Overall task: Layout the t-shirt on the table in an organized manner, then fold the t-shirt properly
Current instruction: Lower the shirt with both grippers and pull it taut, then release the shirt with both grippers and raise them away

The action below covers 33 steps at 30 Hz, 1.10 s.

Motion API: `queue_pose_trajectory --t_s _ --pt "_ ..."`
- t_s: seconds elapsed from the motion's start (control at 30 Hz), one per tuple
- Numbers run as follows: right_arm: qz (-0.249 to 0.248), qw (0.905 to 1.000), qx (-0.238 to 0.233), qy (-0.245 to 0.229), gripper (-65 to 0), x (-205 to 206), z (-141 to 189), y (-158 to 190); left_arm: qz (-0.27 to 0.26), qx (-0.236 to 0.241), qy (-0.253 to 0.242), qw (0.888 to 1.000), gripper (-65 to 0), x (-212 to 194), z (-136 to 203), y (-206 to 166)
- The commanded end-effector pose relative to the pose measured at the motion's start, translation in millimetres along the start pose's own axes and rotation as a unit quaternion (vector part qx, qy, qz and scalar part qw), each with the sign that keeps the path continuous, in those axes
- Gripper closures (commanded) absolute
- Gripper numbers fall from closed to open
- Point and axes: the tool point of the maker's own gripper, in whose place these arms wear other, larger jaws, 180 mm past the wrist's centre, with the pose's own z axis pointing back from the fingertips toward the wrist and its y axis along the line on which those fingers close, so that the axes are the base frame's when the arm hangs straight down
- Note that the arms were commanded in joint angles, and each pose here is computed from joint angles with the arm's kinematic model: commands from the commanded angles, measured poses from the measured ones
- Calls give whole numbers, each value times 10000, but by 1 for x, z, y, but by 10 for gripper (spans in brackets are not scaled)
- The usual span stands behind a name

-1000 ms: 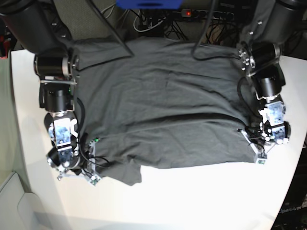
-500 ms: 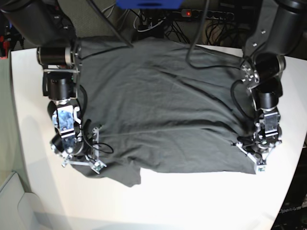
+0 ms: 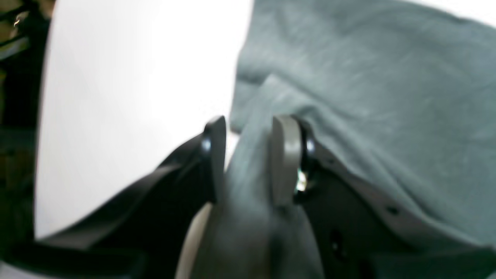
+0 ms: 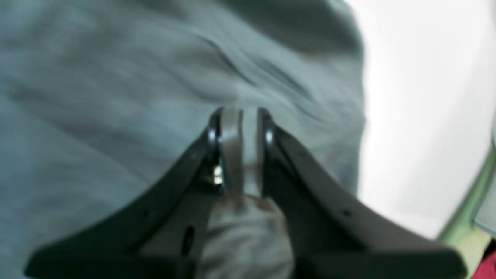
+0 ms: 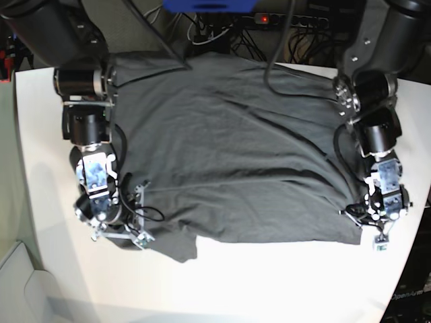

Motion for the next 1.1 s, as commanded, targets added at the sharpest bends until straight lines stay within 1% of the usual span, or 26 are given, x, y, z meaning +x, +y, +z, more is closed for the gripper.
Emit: queue_pose_trajectory --t_s 0.0,0.03,0.1,0.17,0.2,0.3,0.37,0.43,0.47,0.53,0.6,0.67,0.7,0.77,0.87,0.93,1.03,1.07 --pt "8 9994 -247 -225 -65 19 9 -24 34 59 -369 9993 -199 29 13 4" --pt "8 9995 -247 -217 -66 18 9 -24 11 135 -299 9995 -199 22 17 7" --pt "14 9995 -266 -176 -67 16 10 -26 -98 305 -354 9989 -199 17 31 17" --pt "37 9994 -313 -143 -71 14 11 -31 -432 255 -426 9978 -199 10 46 14" --pt "48 9992 -389 -102 -85 10 14 -39 -610 250 -464 9967 -199 10 52 15" --pt "110 9978 -648 -76 -157 11 26 -56 -945 325 -365 9943 -200 -2 67 22" --pt "173 9954 -930 179 -223 -8 39 -70 -1092 369 -209 9931 -203 -19 70 27" --pt "259 9922 -1192 254 -297 -17 54 -76 -1177 401 -153 9921 -247 -31 72 29" --pt "305 9911 -1273 237 -327 -18 60 -74 -1216 466 -109 9914 -292 -35 74 35" --pt "373 9875 -1509 249 -366 -27 76 -75 -1272 536 -86 9904 -397 -41 78 41" --pt "428 9834 -1732 327 -382 -40 94 -72 -1414 689 -109 9875 -484 -47 89 48" --pt "510 9791 -1918 448 -383 -49 109 -70 -1658 707 -36 9836 -526 -56 98 50" --pt "515 9758 -2038 600 -384 -59 119 -72 -1795 739 26 9810 -536 -61 104 53" --pt "470 9705 -2223 808 -384 -72 136 -72 -1914 862 170 9776 -537 -72 115 70" --pt "226 9581 -2582 1220 -384 -99 169 -75 -2076 1007 460 9719 -538 -96 131 90" --pt "114 9502 -2778 1405 -384 -113 189 -74 -2146 1059 611 9690 -539 -112 138 100" --pt "-100 9417 -2901 1701 -384 -135 210 -62 -2094 1203 849 9667 -539 -140 149 118" --pt "-136 9402 -2901 1782 -384 -143 215 -56 -2077 1226 949 9658 -540 -150 152 123"
